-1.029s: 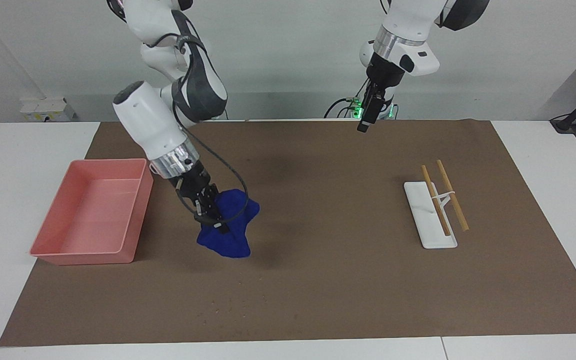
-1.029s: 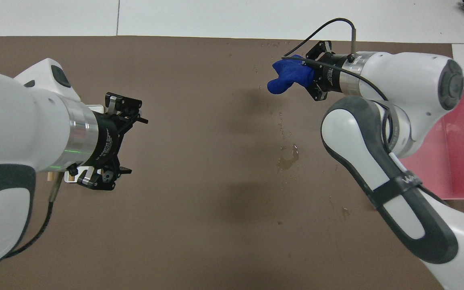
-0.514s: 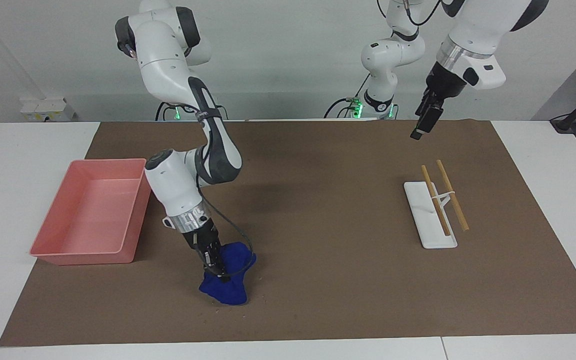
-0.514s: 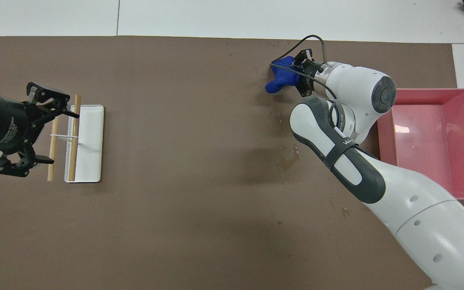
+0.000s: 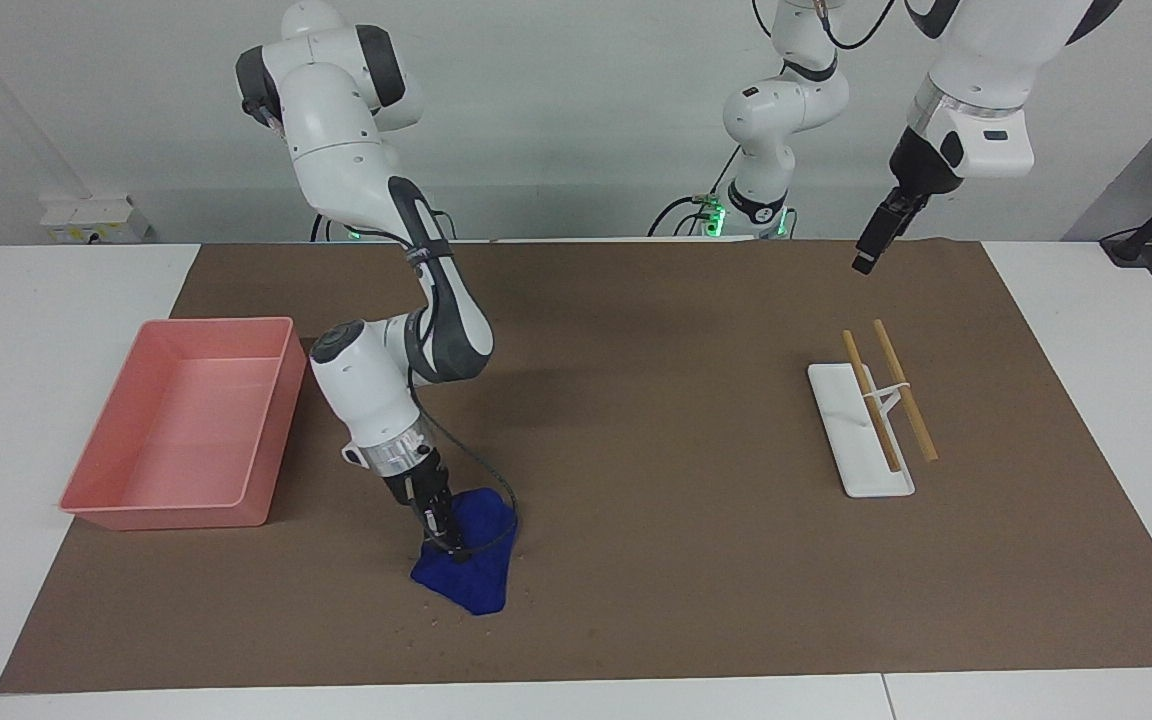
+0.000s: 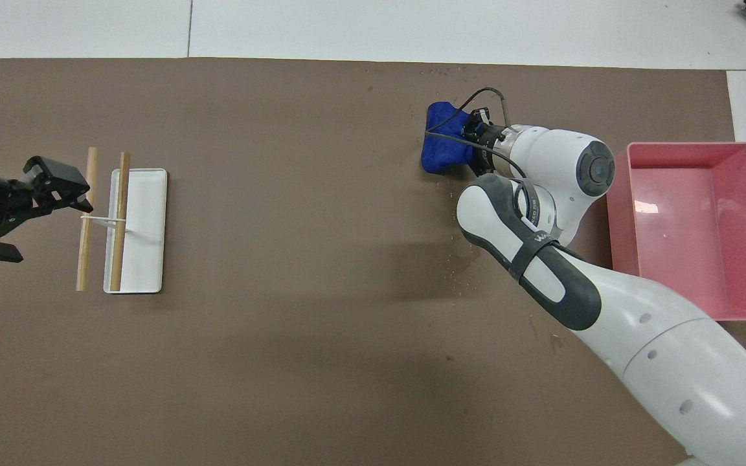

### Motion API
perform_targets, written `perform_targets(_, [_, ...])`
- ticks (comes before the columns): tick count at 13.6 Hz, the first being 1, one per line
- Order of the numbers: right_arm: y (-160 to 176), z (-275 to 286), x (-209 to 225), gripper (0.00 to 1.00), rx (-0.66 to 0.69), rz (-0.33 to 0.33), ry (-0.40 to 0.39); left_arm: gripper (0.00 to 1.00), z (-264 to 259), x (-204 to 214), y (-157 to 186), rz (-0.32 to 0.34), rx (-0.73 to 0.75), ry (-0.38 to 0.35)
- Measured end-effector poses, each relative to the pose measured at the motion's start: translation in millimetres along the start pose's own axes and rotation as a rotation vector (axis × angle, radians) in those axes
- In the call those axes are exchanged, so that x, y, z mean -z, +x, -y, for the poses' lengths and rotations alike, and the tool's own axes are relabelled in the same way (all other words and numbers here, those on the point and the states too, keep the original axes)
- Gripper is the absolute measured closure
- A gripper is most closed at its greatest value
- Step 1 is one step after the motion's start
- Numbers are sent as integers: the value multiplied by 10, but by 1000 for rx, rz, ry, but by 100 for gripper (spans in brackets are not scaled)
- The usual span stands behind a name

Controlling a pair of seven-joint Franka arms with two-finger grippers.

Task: Wipe water with towel using both arms
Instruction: 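Lower the cloth onto the water spot while the left gripper withdraws, then wipe the cloth over the water spot with the right gripper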

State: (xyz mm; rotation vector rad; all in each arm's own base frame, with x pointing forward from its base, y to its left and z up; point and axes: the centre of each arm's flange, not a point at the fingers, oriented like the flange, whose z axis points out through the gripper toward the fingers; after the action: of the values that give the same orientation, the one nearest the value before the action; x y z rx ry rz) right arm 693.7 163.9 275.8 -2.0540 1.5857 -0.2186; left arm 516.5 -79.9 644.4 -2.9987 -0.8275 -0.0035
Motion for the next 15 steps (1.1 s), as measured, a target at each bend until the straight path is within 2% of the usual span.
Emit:
perform_targets(5, [-141, -210, 98, 85, 24, 4, -39, 0, 454, -38, 191, 34, -280, 112])
perform_targets(8, [-230, -346, 164, 85, 58, 6, -61, 0, 567, -37, 228, 45, -391, 142])
perform_targets(15, [-358, -835, 473, 85, 73, 3, -130, 0, 814, -34, 367, 55, -414, 141])
